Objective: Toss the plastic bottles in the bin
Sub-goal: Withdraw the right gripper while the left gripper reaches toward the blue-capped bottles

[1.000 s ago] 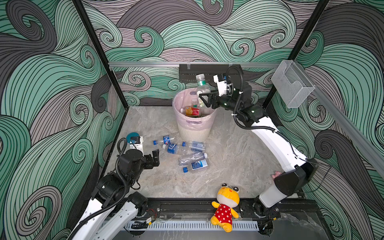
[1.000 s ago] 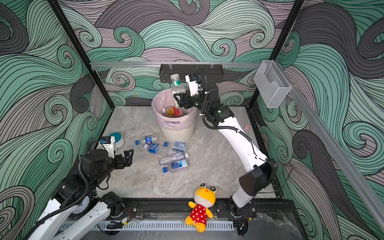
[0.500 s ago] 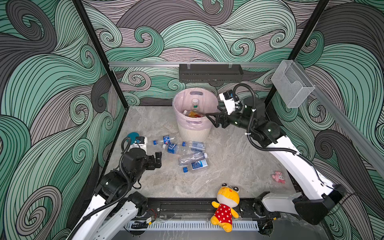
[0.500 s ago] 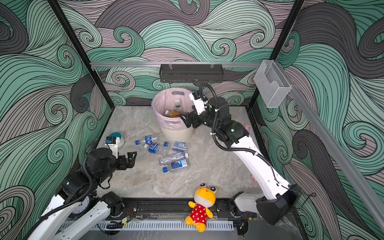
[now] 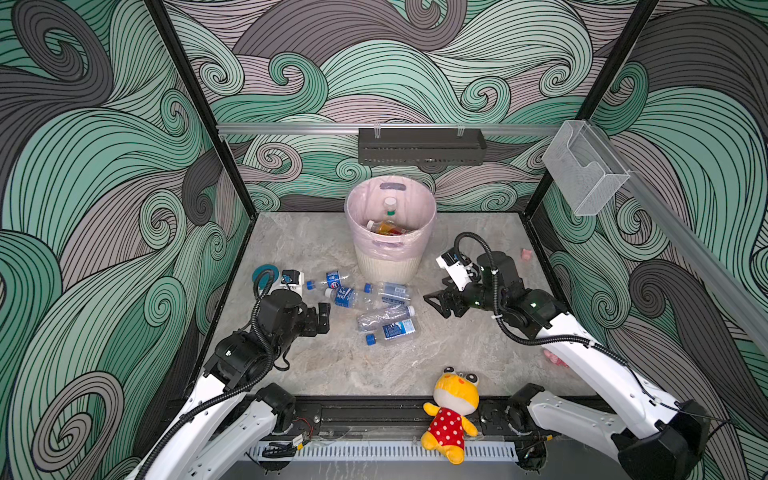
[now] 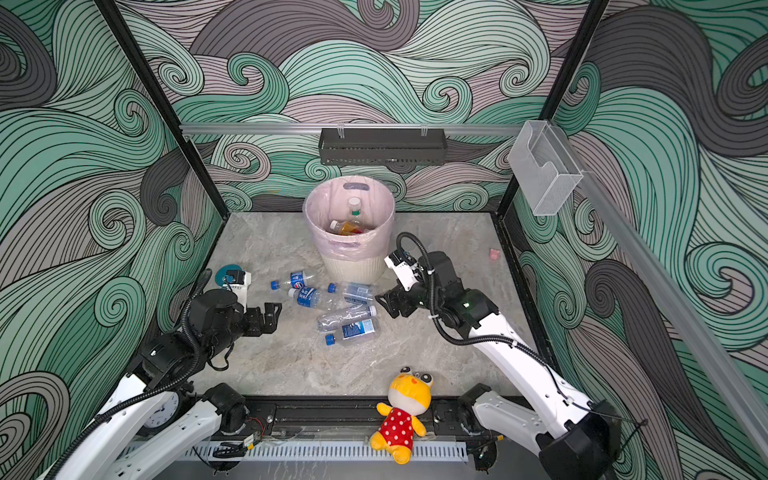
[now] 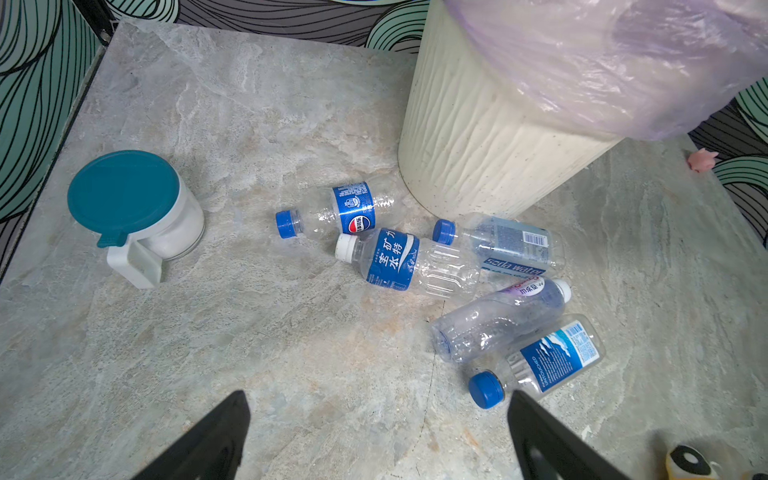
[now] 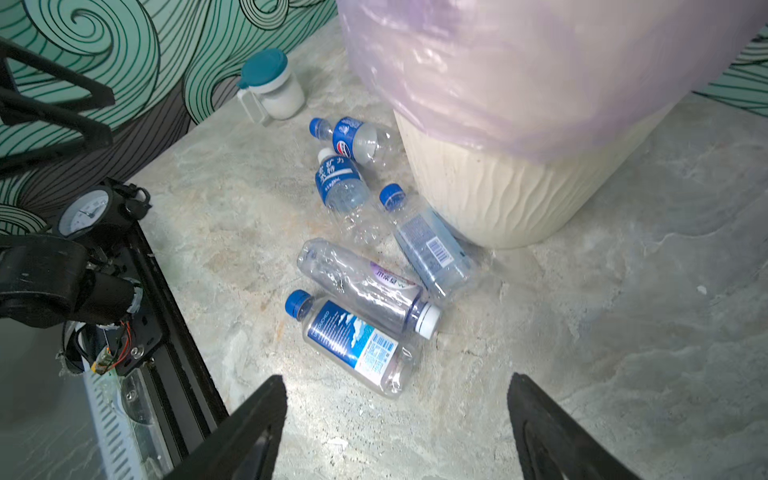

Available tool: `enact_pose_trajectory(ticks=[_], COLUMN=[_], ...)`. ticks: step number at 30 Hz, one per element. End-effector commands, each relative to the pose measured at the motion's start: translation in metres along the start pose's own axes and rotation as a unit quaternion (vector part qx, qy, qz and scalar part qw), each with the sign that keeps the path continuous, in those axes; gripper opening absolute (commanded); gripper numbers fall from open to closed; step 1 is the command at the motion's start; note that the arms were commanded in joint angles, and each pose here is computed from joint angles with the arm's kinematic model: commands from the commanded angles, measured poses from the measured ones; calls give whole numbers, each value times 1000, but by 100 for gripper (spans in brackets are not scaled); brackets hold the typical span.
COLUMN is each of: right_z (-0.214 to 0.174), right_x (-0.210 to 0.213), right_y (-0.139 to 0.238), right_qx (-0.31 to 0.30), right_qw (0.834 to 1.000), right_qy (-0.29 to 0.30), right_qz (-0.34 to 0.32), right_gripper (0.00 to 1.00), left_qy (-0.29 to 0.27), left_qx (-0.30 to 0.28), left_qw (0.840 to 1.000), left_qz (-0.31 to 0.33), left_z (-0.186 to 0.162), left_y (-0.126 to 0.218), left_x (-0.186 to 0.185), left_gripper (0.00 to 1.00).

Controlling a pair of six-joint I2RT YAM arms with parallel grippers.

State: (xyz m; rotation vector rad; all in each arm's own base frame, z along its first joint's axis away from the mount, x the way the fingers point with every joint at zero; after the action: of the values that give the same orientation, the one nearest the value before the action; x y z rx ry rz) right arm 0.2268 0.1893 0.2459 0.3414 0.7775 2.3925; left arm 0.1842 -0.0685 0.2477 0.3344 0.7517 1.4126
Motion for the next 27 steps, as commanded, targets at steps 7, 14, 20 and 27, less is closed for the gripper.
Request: enact_pose_trajectory(ticks=[7,14,20,27], right_z=[-32,-29,-29,-30], right_x=[8,6,5,-4], right_y=[-15,-19,-18,-7], right_qx=[58,56,52,40], right_qw=[998,998,999,998], right_qy=[11,11,9,11], right_qz=[20,13,3,-44], right_gripper=[77,76,76,78], left_qy=[12,18,-77,-242], left_qx=[-3,3,54,124], left_qw=[1000,1000,991,959], left_qz=[-4,22,95,77], left_z=[2,2,17,36], left_y=[-7,-26,-47,-94], left_x=[-3,-2,-4,-16], left_gripper=[98,98,92,97])
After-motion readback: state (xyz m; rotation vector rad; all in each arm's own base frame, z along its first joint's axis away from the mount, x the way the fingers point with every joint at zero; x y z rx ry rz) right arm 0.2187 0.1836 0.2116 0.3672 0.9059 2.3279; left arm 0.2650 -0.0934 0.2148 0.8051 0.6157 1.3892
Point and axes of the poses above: each gripper's point midway between its finger pads, its own y axis back along the fingers, its own x axis along the line the jaws close on, z = x × y, the point moved 4 cm from there along y, back along the fingers, and after that the axes turned 8 degrees about y, right-handed, at the moved point
